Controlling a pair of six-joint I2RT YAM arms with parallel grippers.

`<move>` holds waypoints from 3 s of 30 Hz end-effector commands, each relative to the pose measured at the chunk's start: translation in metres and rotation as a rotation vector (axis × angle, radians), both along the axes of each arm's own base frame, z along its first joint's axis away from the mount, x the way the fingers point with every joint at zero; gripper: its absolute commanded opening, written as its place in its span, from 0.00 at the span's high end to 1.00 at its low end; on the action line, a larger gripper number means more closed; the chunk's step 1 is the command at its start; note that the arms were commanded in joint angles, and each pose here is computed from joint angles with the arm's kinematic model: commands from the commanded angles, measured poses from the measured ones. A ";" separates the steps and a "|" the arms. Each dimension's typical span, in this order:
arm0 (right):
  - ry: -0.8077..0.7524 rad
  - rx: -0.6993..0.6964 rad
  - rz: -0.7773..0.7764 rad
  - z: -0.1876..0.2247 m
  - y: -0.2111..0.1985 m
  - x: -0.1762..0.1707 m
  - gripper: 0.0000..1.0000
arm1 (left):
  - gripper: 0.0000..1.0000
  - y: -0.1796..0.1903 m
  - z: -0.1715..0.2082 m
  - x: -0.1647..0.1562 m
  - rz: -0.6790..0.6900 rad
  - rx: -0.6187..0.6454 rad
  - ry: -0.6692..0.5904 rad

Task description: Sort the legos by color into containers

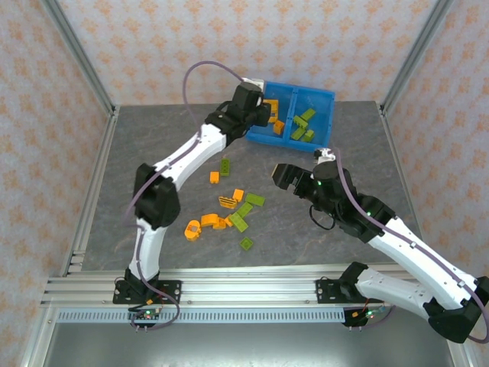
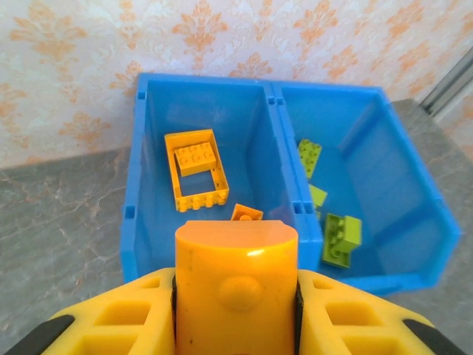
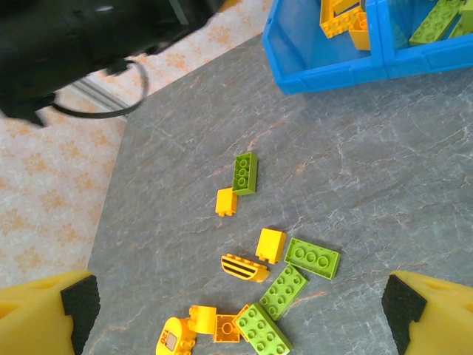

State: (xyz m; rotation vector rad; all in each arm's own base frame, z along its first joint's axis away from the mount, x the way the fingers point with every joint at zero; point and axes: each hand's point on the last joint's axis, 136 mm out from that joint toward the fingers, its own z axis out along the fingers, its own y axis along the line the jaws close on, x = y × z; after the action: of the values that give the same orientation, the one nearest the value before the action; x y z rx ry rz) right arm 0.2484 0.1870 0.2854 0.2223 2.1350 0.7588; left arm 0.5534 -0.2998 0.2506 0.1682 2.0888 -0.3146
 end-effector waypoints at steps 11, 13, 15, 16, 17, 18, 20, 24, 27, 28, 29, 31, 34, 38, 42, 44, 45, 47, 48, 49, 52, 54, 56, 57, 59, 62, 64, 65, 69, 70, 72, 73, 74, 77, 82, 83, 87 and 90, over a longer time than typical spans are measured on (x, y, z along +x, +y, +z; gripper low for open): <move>-0.023 -0.080 -0.042 -0.003 -0.017 0.001 0.01 | 0.60 -0.030 -0.076 0.063 0.014 0.081 0.008; -0.019 -0.080 -0.043 -0.004 -0.018 -0.001 0.01 | 0.56 -0.031 -0.081 0.063 0.015 0.073 0.016; -0.022 -0.080 -0.044 -0.003 -0.019 -0.002 0.01 | 0.51 -0.033 -0.080 0.063 0.007 0.065 0.017; -0.022 -0.081 -0.044 -0.003 -0.020 -0.003 0.01 | 0.50 -0.033 -0.076 0.062 0.005 0.062 0.014; -0.023 -0.081 -0.046 -0.002 -0.021 -0.003 0.01 | 0.49 -0.033 -0.070 0.061 0.004 0.056 0.010; -0.023 -0.082 -0.046 -0.002 -0.021 -0.003 0.01 | 0.47 -0.033 -0.063 0.060 0.000 0.052 0.005; -0.024 -0.078 -0.046 -0.001 -0.022 -0.004 0.01 | 0.43 -0.031 -0.041 0.054 -0.005 0.033 -0.006; -0.016 -0.064 -0.042 -0.002 -0.020 -0.005 0.01 | 0.37 -0.026 0.003 0.033 -0.034 0.014 -0.010; -0.010 -0.054 -0.045 -0.003 -0.021 -0.006 0.01 | 0.36 -0.007 0.026 0.006 -0.023 0.032 0.008; -0.011 -0.049 -0.044 -0.002 -0.020 -0.006 0.01 | 0.36 0.002 0.031 -0.006 -0.013 0.046 0.017; -0.012 -0.046 -0.041 -0.002 -0.019 -0.006 0.01 | 0.35 0.014 0.033 -0.018 0.003 0.063 0.029; -0.009 -0.039 -0.036 -0.003 -0.018 -0.006 0.01 | 0.35 0.036 0.030 -0.042 0.036 0.092 0.052; -0.013 -0.029 -0.028 -0.003 -0.014 -0.005 0.01 | 0.36 0.066 0.020 -0.081 0.058 0.103 0.077; -0.010 -0.017 -0.019 -0.003 -0.010 -0.003 0.01 | 0.36 0.105 -0.023 -0.120 0.108 0.156 0.192; -0.001 -0.004 -0.016 -0.007 -0.007 -0.003 0.01 | 0.36 0.130 -0.075 -0.146 0.151 0.179 0.332; 0.008 -0.002 -0.011 -0.009 -0.005 -0.002 0.01 | 0.36 0.136 -0.101 -0.153 0.162 0.161 0.392; 0.012 -0.003 -0.009 -0.010 -0.004 -0.003 0.01 | 0.36 0.138 -0.111 -0.153 0.167 0.158 0.408; 0.017 -0.005 -0.008 -0.011 -0.004 -0.003 0.01 | 0.36 0.144 -0.130 -0.151 0.191 0.168 0.446; 0.018 -0.005 -0.008 -0.011 -0.004 -0.003 0.01 | 0.36 0.145 -0.137 -0.149 0.197 0.175 0.459; 0.019 -0.006 -0.008 -0.010 -0.004 -0.003 0.01 | 0.36 0.148 -0.147 -0.146 0.205 0.186 0.480; 0.023 -0.015 -0.011 -0.010 -0.006 -0.004 0.00 | 0.36 0.149 -0.171 -0.139 0.212 0.192 0.543; 0.027 -0.023 -0.017 -0.010 -0.008 -0.005 0.01 | 0.36 0.150 -0.185 -0.136 0.214 0.197 0.574; 0.028 -0.027 -0.024 -0.011 -0.010 -0.005 0.01 | 0.36 0.150 -0.190 -0.133 0.217 0.194 0.579; 0.027 -0.024 -0.027 -0.011 -0.011 -0.005 0.01 | 0.36 0.150 -0.203 -0.134 0.217 0.204 0.605; 0.028 -0.029 -0.030 -0.012 -0.011 -0.005 0.01 | 0.37 0.151 -0.212 -0.133 0.219 0.209 0.619; 0.024 -0.031 -0.031 -0.011 -0.010 -0.003 0.01 | 0.37 0.154 -0.224 -0.134 0.225 0.227 0.640; 0.024 -0.036 -0.028 -0.012 -0.008 -0.001 0.01 | 0.41 0.156 -0.232 -0.134 0.227 0.220 0.654; 0.026 -0.039 -0.026 -0.012 -0.007 0.000 0.01 | 0.44 0.155 -0.236 -0.135 0.224 0.215 0.664; 0.035 -0.044 -0.021 -0.013 -0.004 0.002 0.01 | 0.56 0.155 -0.242 -0.136 0.228 0.194 0.674; 0.036 -0.044 -0.021 -0.013 -0.004 0.002 0.01 | 0.58 0.155 -0.242 -0.136 0.228 0.189 0.673; 0.036 -0.044 -0.024 -0.014 -0.004 0.002 0.00 | 0.62 0.154 -0.238 -0.136 0.228 0.182 0.668; 0.037 -0.046 -0.026 -0.015 -0.005 0.002 0.01 | 0.63 0.154 -0.233 -0.135 0.229 0.176 0.658; 0.038 -0.045 -0.028 -0.015 -0.005 0.002 0.01 | 0.64 0.154 -0.228 -0.136 0.230 0.168 0.649; 0.040 -0.044 -0.026 -0.015 -0.005 0.002 0.01 | 0.68 0.153 -0.199 -0.136 0.228 0.126 0.583; 0.035 -0.033 -0.025 -0.014 -0.005 0.001 0.01 | 0.71 0.144 -0.133 -0.141 0.189 0.043 0.442; 0.033 -0.030 -0.024 -0.013 -0.005 0.001 0.01 | 0.71 0.140 -0.121 -0.142 0.173 0.032 0.415; 0.010 -0.009 -0.030 -0.009 -0.006 0.000 0.01 | 0.71 0.108 -0.063 -0.141 0.071 -0.015 0.285; -0.010 0.006 -0.045 -0.005 -0.010 0.000 0.01 | 0.72 0.077 -0.025 -0.134 -0.002 -0.023 0.182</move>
State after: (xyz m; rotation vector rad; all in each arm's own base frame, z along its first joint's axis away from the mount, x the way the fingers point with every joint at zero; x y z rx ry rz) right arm 0.2463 0.1833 0.2677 0.2302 2.1774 0.7192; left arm 0.4112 -0.1964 0.1914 0.0470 2.3674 -0.3154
